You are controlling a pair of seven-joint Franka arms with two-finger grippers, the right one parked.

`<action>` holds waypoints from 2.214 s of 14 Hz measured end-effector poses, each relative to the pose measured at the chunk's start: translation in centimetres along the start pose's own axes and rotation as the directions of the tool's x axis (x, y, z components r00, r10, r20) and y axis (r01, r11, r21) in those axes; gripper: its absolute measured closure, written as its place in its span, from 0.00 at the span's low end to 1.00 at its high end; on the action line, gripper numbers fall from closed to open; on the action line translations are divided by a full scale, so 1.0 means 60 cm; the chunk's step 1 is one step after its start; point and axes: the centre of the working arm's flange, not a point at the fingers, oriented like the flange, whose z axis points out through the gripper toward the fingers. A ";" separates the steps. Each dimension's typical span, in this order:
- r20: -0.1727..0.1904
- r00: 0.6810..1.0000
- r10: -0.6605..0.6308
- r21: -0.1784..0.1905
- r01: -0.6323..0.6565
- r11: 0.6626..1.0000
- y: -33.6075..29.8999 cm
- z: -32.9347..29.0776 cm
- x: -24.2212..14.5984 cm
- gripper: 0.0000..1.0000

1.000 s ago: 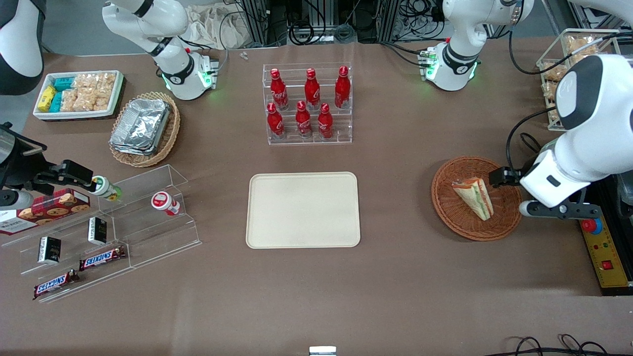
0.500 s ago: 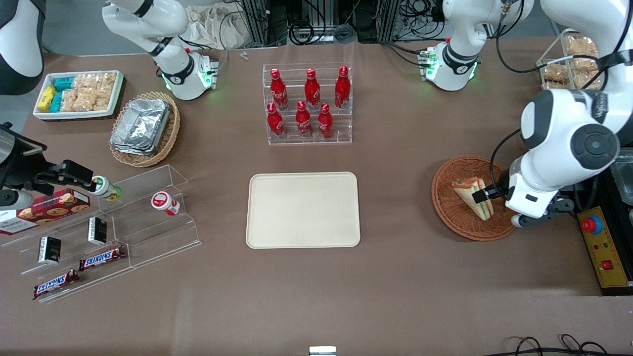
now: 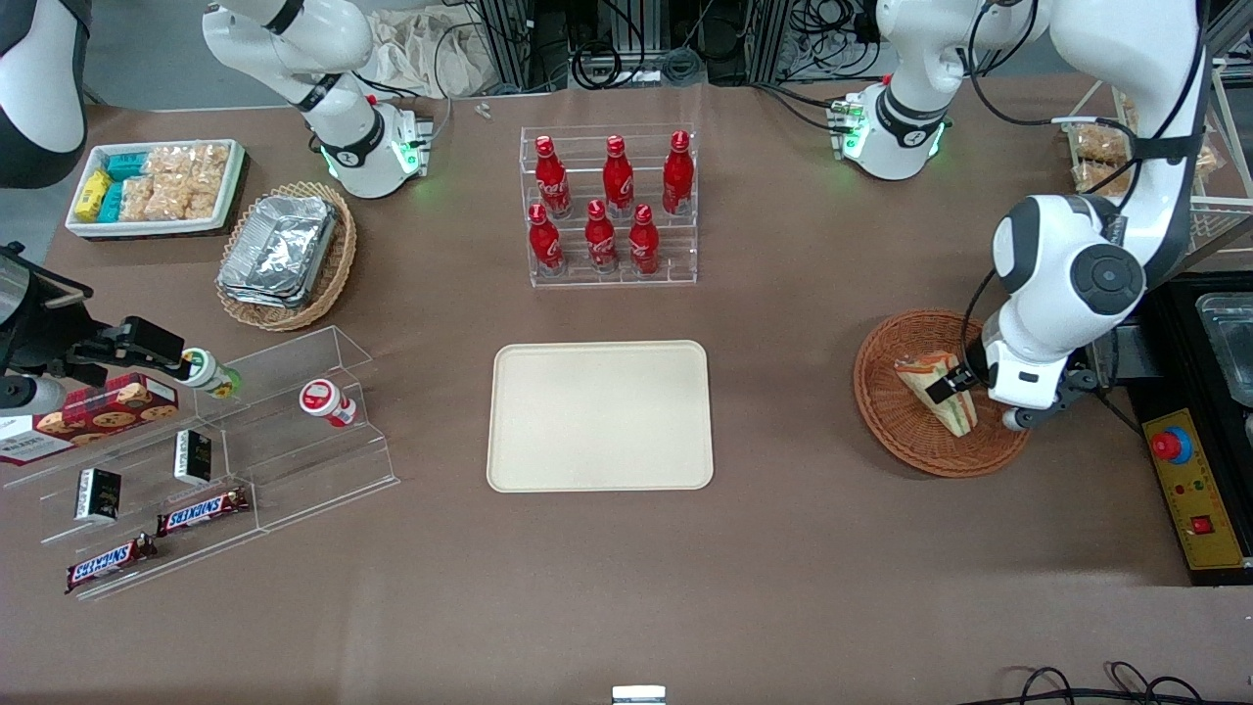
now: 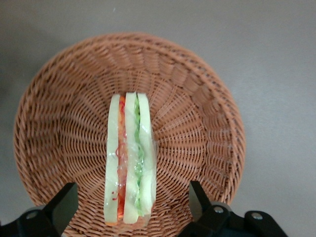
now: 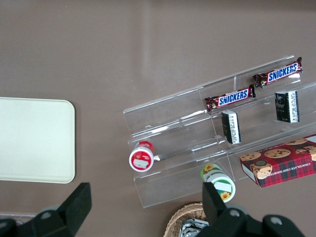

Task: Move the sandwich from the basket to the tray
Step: 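Lower the left gripper around the wrapped sandwich and close it, then lift the sandwich up out of the wicker basket with the left gripper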

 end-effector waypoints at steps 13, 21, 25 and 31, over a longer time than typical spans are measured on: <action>0.008 0.986 -0.165 0.012 0.165 0.986 0.010 0.107 -0.001 0.03; -0.019 0.971 -0.240 -0.019 0.239 0.971 0.026 0.092 0.017 0.62; 0.029 0.972 -0.233 0.043 0.231 0.972 0.060 -0.043 0.051 0.69; 0.103 0.993 0.050 0.047 -0.056 0.997 0.117 -0.369 0.045 0.81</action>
